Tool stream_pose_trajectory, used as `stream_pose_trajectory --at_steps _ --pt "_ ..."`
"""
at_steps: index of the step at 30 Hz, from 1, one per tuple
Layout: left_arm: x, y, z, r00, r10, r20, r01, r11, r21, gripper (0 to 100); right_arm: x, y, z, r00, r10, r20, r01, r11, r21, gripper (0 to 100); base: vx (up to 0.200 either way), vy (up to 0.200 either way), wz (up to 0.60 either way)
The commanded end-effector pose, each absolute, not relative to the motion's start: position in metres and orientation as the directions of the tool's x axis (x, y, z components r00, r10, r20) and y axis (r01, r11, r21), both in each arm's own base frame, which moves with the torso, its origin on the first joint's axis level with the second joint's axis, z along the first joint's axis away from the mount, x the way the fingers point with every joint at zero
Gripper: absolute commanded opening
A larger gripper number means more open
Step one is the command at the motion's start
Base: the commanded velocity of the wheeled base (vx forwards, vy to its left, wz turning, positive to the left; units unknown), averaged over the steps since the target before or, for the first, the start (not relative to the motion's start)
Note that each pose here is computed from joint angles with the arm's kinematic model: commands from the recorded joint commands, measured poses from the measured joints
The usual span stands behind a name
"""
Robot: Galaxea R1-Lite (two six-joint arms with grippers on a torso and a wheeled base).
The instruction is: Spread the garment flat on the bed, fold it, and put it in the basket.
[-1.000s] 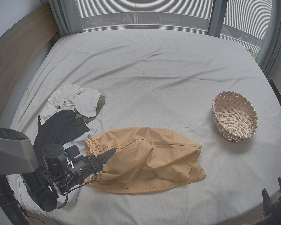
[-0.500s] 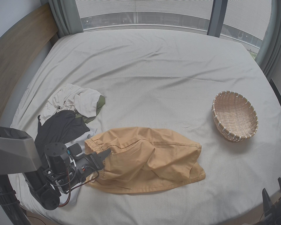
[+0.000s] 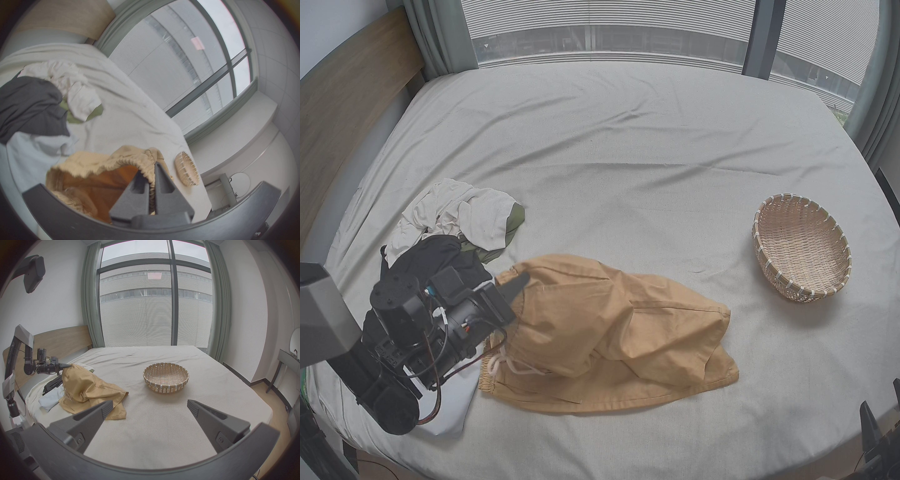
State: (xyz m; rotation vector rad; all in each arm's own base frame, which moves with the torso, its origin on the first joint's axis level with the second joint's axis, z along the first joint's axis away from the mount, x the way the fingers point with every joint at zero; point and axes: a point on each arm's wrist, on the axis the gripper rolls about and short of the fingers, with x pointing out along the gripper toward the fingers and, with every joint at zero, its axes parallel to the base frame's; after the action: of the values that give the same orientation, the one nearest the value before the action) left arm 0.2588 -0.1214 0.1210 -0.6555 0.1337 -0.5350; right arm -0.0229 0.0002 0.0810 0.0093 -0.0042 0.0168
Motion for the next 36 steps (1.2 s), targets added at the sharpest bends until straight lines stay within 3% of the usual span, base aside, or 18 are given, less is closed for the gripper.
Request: stream_pose_trajectory --at_steps 1,9,13,16,22,24,25,28,32,36 --pt "0.257 -0.116 0.154 0.85 -0.496 0.177 0.495 0.636 -0.592 0 -0.022 0.0 0.076 1.0 0.017 -0.002 -0.017 1.0 0.009 100 0.0 0.0 0.0" --pt "0.257 -0.112 0.156 0.856 -0.484 0.18 0.488 0.646 -0.587 0 -0.022 0.0 0.077 1.0 0.015 0.005 -0.015 1.0 0.008 100 0.0 0.0 0.0" --pt "0.255 -0.112 0.151 0.859 -0.487 0.159 0.48 0.656 -0.582 0 -0.027 0.0 0.099 0.989 0.015 0.15 -0.018 1.0 0.014 100 0.0 0.0 0.0" --pt "0.255 -0.113 0.149 0.856 -0.494 0.153 0.482 0.656 -0.581 0 -0.032 0.001 0.114 0.987 0.019 0.162 -0.021 1.0 0.014 100 0.0 0.0 0.0" --pt "0.253 -0.116 0.147 0.851 -0.504 0.146 0.487 0.655 -0.577 0 -0.024 0.003 0.117 0.981 0.195 -0.006 -0.194 0.977 0.093 100 0.0 0.0 0.0" --pt "0.255 -0.116 0.146 0.852 -0.503 0.143 0.485 0.657 -0.578 0 -0.02 0.004 0.123 0.959 0.283 -0.034 -0.273 0.946 0.175 100 0.0 0.0 0.0" --pt "0.257 -0.117 0.145 0.852 -0.503 0.141 0.484 0.657 -0.578 0 -0.011 0.006 0.135 0.931 0.358 -0.076 -0.322 0.899 0.296 100 0.0 0.0 0.0" --pt "0.258 -0.116 0.147 0.854 -0.499 0.15 0.486 0.657 -0.576 0 0.011 0.009 0.158 0.903 0.413 -0.122 -0.325 0.839 0.438 100 0.0 0.0 0.0" --pt "0.259 -0.116 0.148 0.853 -0.499 0.155 0.488 0.655 -0.577 0 0.042 0.014 0.17 0.849 0.509 -0.145 -0.387 0.784 0.485 100 0.0 0.0 0.0" --pt "0.259 -0.117 0.149 0.853 -0.497 0.156 0.488 0.656 -0.577 0 0.088 0.021 0.168 0.804 0.547 -0.233 -0.347 0.75 0.563 100 0.0 0.0 0.0"
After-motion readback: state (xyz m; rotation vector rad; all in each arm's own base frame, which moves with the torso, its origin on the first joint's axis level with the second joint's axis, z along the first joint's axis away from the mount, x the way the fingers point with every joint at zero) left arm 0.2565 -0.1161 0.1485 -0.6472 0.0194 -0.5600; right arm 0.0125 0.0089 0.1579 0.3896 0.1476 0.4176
